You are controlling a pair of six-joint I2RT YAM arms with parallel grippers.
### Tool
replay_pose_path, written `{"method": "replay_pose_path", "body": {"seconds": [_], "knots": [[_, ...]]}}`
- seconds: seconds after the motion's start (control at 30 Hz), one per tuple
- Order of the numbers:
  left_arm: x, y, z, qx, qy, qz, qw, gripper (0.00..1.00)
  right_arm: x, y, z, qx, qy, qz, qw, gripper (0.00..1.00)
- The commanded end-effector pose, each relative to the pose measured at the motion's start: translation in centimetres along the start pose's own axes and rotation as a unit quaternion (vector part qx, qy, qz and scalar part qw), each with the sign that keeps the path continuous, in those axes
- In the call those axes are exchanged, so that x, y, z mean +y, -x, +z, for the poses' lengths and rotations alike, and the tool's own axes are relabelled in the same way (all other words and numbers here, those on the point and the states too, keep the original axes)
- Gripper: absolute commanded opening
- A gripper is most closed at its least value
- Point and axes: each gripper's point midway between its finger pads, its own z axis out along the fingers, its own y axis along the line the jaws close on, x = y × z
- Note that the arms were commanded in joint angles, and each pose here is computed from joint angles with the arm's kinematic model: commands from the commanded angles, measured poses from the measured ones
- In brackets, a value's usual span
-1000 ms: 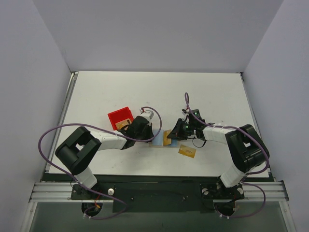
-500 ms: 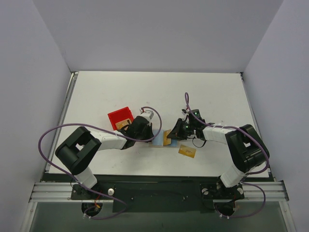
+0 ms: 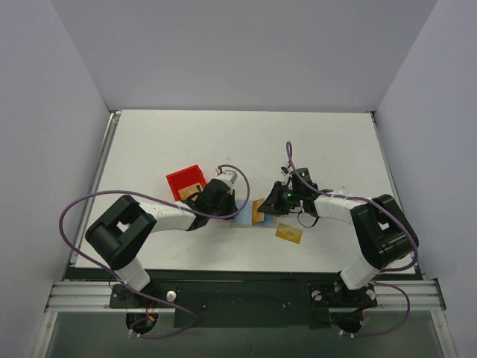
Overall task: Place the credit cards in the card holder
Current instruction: Insert the credit card into the card holder.
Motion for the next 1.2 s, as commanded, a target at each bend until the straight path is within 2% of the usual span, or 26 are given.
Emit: {"method": "replay_pose_path", "body": {"seconds": [0.0,1.17], "knots": [[1.1,-2.0,0.3,0.035,0.014,0.001,0.999,0.00,0.9,0.8,-0.5,-0.013,0.009,-0.013,1.000,0.00],[1.2,-2.3,0.3,0.037,0.016,0.000,0.999,0.00,0.3,0.8,1.0,-0.002,0.014,-0.005,1.000,0.00]]}}
